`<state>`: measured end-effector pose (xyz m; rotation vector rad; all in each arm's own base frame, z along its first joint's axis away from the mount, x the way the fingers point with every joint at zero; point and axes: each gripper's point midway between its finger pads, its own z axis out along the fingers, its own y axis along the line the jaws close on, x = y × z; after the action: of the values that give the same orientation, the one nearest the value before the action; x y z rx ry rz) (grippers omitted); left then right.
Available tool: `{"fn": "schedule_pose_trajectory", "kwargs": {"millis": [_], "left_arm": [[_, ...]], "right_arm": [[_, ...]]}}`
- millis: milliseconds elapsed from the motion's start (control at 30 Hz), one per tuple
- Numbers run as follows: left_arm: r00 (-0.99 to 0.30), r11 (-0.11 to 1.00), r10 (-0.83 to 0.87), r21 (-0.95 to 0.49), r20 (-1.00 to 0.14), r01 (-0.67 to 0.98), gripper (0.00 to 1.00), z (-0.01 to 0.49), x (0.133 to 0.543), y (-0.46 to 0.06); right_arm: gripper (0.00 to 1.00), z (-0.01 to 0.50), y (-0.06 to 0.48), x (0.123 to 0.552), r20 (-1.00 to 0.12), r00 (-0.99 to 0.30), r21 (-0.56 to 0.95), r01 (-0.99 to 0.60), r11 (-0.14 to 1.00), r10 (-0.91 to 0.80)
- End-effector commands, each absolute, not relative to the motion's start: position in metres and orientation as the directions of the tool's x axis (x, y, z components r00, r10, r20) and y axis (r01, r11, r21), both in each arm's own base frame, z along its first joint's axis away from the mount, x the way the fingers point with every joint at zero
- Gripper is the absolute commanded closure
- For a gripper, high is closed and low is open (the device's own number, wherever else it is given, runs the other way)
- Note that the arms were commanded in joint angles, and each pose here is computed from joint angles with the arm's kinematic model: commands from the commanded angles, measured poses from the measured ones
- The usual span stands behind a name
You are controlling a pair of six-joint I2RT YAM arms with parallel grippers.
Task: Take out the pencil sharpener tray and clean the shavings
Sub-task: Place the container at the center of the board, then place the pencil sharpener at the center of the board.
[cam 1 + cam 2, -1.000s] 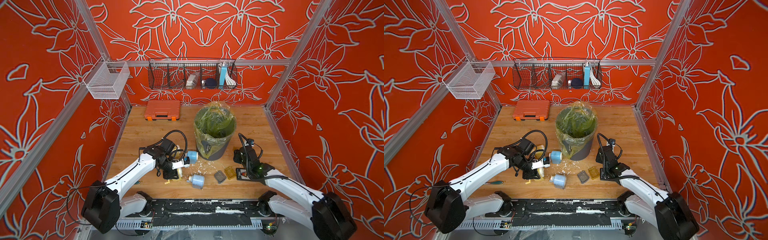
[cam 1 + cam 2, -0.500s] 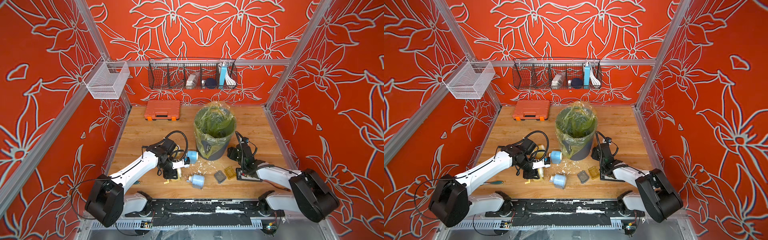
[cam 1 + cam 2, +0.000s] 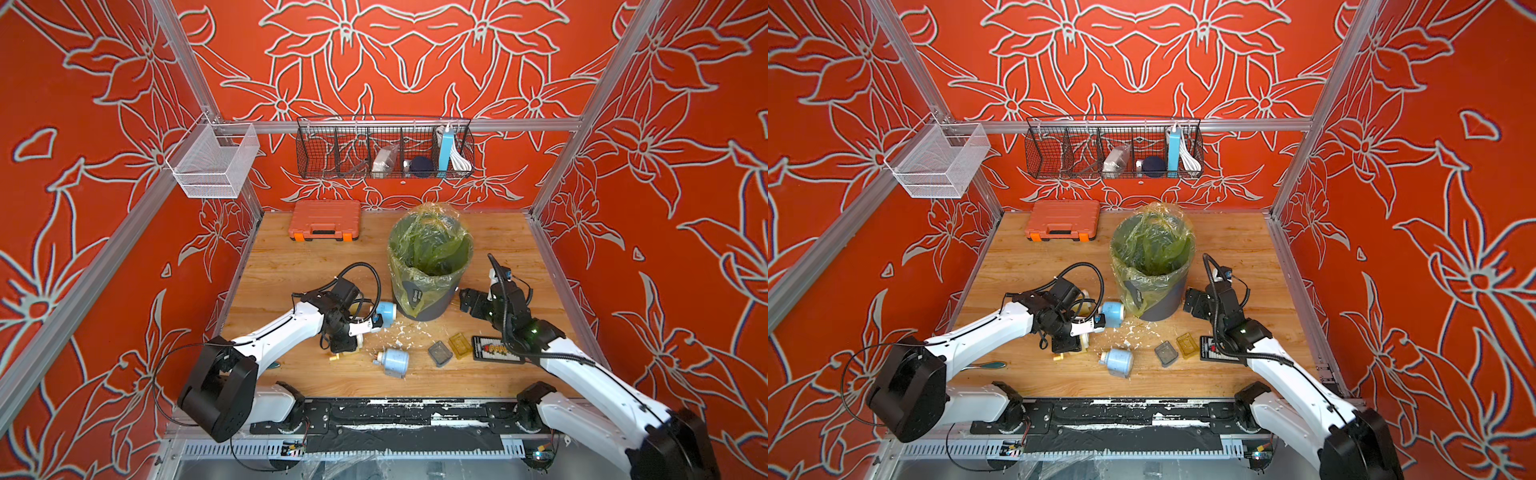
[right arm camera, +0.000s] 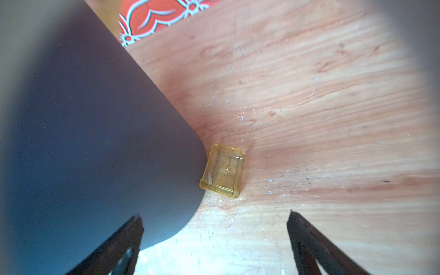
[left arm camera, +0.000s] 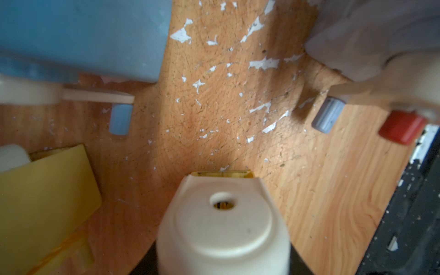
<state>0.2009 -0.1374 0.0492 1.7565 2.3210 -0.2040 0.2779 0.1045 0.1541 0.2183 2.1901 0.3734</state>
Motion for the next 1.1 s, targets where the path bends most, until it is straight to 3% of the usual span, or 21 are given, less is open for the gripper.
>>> {"fn": "schedule_pose_trajectory", "kwargs": {"millis": [0, 100, 400, 500, 633, 833, 1067], "left_arm": [[-0.261, 0.279, 0.933, 0.038, -0.249, 0.96, 0.58, 0.043, 0.199, -0.135], [-0.26, 0.28, 0.932, 0.045, -0.251, 0.959, 0.35, 0.044, 0.197, -0.134], [-0.256, 0.277, 0.92, 0.029, -0.298, 0.96, 0.14, 0.074, 0.182, -0.136], [-0.202, 0.24, 0.91, 0.062, -0.363, 0.969, 0.14, 0.101, 0.172, -0.143], [-0.012, 0.095, 0.891, 0.161, -0.454, 0.982, 0.13, 0.14, 0.15, -0.163], [0.147, -0.104, 0.903, 0.126, -0.404, 0.987, 0.19, 0.145, 0.13, -0.195], [0.2, -0.173, 0.899, 0.103, -0.389, 0.98, 0.19, 0.125, 0.141, -0.243]], "right_arm": [[0.03, 0.172, 0.088, 0.264, -0.764, -0.592, 0.288, 0.039, 0.957, 0.255], [0.03, 0.188, 0.089, 0.256, -0.773, -0.586, 0.295, 0.004, 0.955, 0.241], [0.03, 0.216, 0.11, 0.239, -0.785, -0.601, 0.318, -0.178, 0.931, 0.153], [0.04, 0.218, 0.115, 0.233, -0.801, -0.583, 0.324, -0.233, 0.917, 0.135], [0.07, 0.219, 0.12, 0.224, -0.839, -0.519, 0.361, -0.301, 0.883, 0.166], [0.08, 0.209, 0.126, 0.213, -0.818, -0.548, 0.404, -0.329, 0.853, 0.176], [0.1, 0.209, 0.128, 0.205, -0.829, -0.548, 0.368, -0.381, 0.849, 0.113]]}}
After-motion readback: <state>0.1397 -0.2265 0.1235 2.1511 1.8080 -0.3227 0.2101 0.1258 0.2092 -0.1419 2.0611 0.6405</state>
